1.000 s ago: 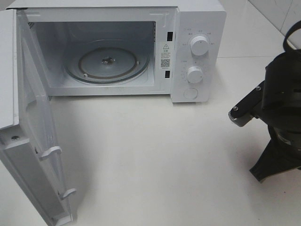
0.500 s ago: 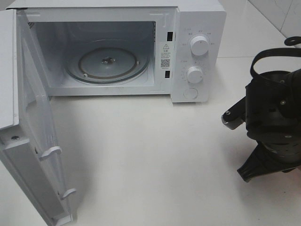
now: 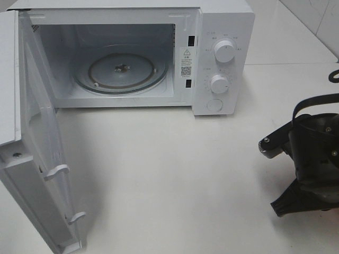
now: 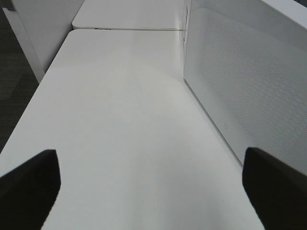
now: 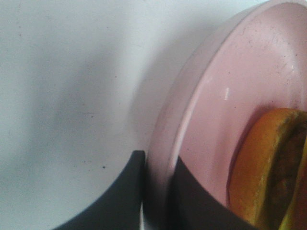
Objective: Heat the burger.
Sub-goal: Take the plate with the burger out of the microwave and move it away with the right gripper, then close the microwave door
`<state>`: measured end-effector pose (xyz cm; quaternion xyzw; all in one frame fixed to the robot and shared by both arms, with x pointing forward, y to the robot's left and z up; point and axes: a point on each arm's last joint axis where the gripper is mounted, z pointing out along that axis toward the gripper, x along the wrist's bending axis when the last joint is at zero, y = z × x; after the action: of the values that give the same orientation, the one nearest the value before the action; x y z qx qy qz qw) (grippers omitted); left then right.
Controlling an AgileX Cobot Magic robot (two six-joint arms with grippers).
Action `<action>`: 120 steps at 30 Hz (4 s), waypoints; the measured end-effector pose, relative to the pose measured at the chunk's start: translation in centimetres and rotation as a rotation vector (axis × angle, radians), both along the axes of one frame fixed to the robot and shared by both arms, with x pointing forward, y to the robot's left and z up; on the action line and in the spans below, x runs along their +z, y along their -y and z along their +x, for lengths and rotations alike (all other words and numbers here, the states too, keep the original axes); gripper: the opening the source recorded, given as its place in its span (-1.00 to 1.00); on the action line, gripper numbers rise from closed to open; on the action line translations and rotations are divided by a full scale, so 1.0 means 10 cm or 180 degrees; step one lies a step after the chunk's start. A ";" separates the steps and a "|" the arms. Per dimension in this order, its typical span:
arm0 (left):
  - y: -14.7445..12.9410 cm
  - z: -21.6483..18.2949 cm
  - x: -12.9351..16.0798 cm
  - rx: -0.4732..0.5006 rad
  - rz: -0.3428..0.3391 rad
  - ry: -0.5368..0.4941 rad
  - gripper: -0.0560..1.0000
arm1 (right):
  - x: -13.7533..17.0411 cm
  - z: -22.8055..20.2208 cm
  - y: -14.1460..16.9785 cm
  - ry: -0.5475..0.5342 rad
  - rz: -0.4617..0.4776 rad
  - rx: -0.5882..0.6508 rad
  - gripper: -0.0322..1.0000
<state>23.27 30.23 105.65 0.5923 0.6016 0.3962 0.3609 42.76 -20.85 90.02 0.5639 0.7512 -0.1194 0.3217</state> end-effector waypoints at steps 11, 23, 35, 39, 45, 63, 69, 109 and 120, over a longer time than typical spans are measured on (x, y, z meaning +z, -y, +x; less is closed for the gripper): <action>0.00 0.00 0.00 0.0000 0.0000 0.0000 0.95 | -0.07 0.08 0.14 0.0167 0.0293 -0.0234 -0.79; 0.00 0.00 0.00 0.0000 0.0000 0.0000 0.95 | -0.09 0.13 0.17 0.0180 0.0417 -0.0158 -0.79; 0.00 0.00 0.00 0.0000 0.0000 0.0000 0.95 | -0.24 0.14 0.17 -0.0096 0.0239 0.0029 -0.70; 0.00 0.00 0.00 0.0000 0.0000 0.0000 0.95 | -0.24 0.13 0.17 -0.0121 0.0215 0.0034 -0.57; 0.00 0.00 0.00 0.0000 0.0000 0.0000 0.95 | -0.21 0.11 0.17 -0.0127 0.0283 -0.0048 -0.14; 0.00 0.00 0.00 0.0000 0.0000 0.0000 0.95 | 0.79 -0.26 0.13 0.0185 0.1574 0.0305 0.34; 0.00 0.00 0.00 0.0000 0.0000 0.0000 0.95 | 1.24 -0.45 0.11 0.0299 0.2076 0.0781 0.45; 0.00 0.00 0.00 0.0000 0.0000 0.0000 0.95 | 1.50 -1.66 0.97 0.1691 0.2412 0.0103 0.54; 0.00 0.00 0.00 0.0000 0.0000 0.0000 0.95 | 1.50 -1.98 1.03 0.2479 0.2339 -0.0196 0.54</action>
<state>23.27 30.23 105.65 0.5923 0.6016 0.3962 0.3609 23.00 -31.12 105.05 0.6637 0.5517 0.3601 0.3544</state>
